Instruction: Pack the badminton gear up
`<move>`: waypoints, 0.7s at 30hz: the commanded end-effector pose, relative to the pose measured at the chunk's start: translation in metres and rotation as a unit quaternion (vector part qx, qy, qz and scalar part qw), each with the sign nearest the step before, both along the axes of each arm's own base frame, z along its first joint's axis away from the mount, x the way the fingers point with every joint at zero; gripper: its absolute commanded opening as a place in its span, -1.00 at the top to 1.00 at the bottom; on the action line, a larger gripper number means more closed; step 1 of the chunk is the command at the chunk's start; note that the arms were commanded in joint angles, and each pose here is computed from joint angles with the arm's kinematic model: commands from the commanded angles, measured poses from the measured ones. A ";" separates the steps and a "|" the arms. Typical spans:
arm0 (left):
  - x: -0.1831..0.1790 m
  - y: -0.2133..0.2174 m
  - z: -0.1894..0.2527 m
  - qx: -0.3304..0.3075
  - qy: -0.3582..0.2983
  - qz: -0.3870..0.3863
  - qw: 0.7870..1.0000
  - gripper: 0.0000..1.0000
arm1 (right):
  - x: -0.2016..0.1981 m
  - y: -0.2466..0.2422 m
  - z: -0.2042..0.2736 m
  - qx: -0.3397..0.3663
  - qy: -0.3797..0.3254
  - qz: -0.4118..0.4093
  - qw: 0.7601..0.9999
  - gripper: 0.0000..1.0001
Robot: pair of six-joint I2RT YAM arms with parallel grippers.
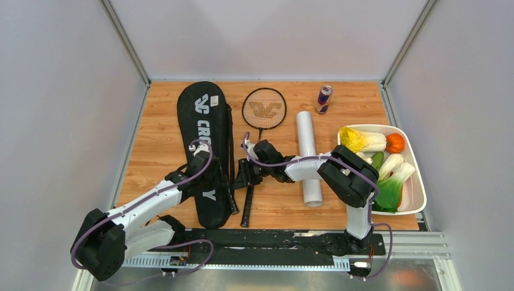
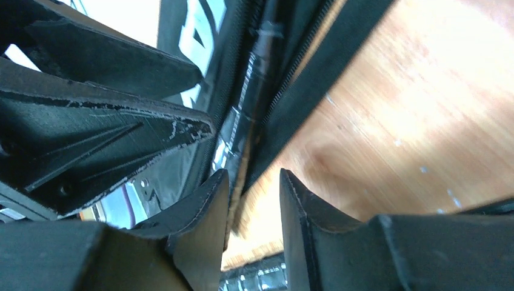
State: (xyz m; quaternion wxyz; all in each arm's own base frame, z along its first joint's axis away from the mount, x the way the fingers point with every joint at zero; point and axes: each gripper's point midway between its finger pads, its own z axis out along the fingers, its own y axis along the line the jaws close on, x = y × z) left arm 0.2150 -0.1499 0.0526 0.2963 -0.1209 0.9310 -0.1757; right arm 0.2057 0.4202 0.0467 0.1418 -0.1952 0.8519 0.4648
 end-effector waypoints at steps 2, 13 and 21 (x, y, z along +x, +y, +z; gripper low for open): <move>-0.002 0.004 0.001 0.066 -0.001 0.004 0.998 -0.07 | 0.002 -0.002 0.028 0.031 -0.026 -0.021 0.999 0.24; -0.026 -0.003 -0.008 0.107 0.009 -0.009 0.994 0.10 | -0.001 -0.008 0.034 0.035 -0.031 -0.029 0.998 0.24; -0.041 -0.003 -0.020 0.133 0.031 -0.016 0.990 0.08 | 0.000 -0.008 0.038 0.038 -0.034 -0.032 0.998 0.24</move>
